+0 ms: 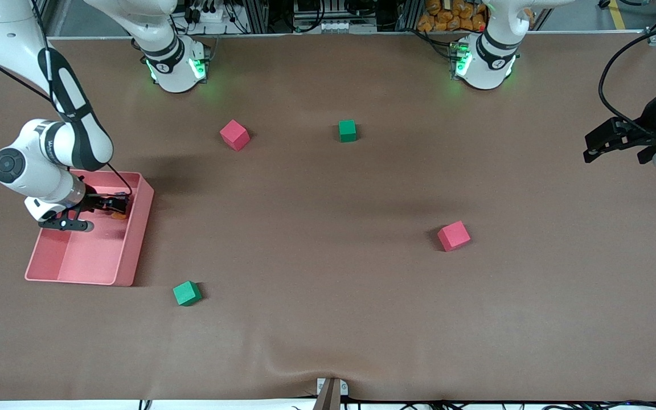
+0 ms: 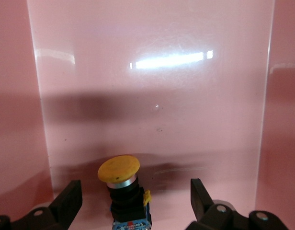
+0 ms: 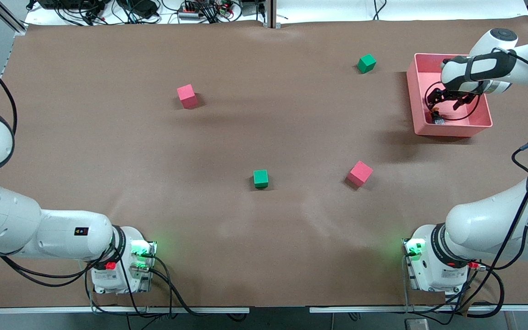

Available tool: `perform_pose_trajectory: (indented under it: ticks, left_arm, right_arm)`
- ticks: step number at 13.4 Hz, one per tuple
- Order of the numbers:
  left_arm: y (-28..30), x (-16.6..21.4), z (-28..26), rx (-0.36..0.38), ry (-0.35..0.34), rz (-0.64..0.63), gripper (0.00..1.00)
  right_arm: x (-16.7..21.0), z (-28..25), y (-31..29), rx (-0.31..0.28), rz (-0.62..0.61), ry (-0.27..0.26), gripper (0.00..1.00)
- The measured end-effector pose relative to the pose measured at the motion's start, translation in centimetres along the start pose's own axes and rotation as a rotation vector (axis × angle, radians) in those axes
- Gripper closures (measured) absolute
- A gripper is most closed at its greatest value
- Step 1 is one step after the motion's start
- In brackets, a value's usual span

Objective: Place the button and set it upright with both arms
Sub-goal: 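Lower the right gripper into the tray around the yellow button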

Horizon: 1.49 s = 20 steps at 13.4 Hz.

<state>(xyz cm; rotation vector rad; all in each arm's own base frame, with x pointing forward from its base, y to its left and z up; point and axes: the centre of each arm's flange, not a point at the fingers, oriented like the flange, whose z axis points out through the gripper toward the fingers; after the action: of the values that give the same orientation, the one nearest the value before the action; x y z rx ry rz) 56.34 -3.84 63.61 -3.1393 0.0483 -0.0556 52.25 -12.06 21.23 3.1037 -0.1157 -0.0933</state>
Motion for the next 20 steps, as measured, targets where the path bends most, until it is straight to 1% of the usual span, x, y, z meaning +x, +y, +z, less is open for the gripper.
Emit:
perform_pose_trajectory:
  ticks: [2,5,7,10,20]
  left_arm:
    - [0.0,0.0,0.0,0.0,0.0,0.0,0.0]
    - [0.0,0.0,0.0,0.0,0.0,0.0,0.0]
    - [0.0,0.0,0.0,0.0,0.0,0.0,0.0]
    - [0.0,0.0,0.0,0.0,0.0,0.0,0.0]
    - [0.4,0.0,0.0,0.0,0.0,0.006,0.0]
  right_arm:
    - [0.0,0.0,0.0,0.0,-0.008,0.001,0.0]
    - [-0.1,0.0,0.9,0.0,-0.087,0.002,0.0]
    - [-0.2,-0.1,2.0,-0.001,-0.111,0.011,0.0]
    - [0.0,0.5,2.1,-0.004,-0.118,0.027,0.0]
    - [0.2,1.1,1.2,0.0,-0.135,0.03,0.0]
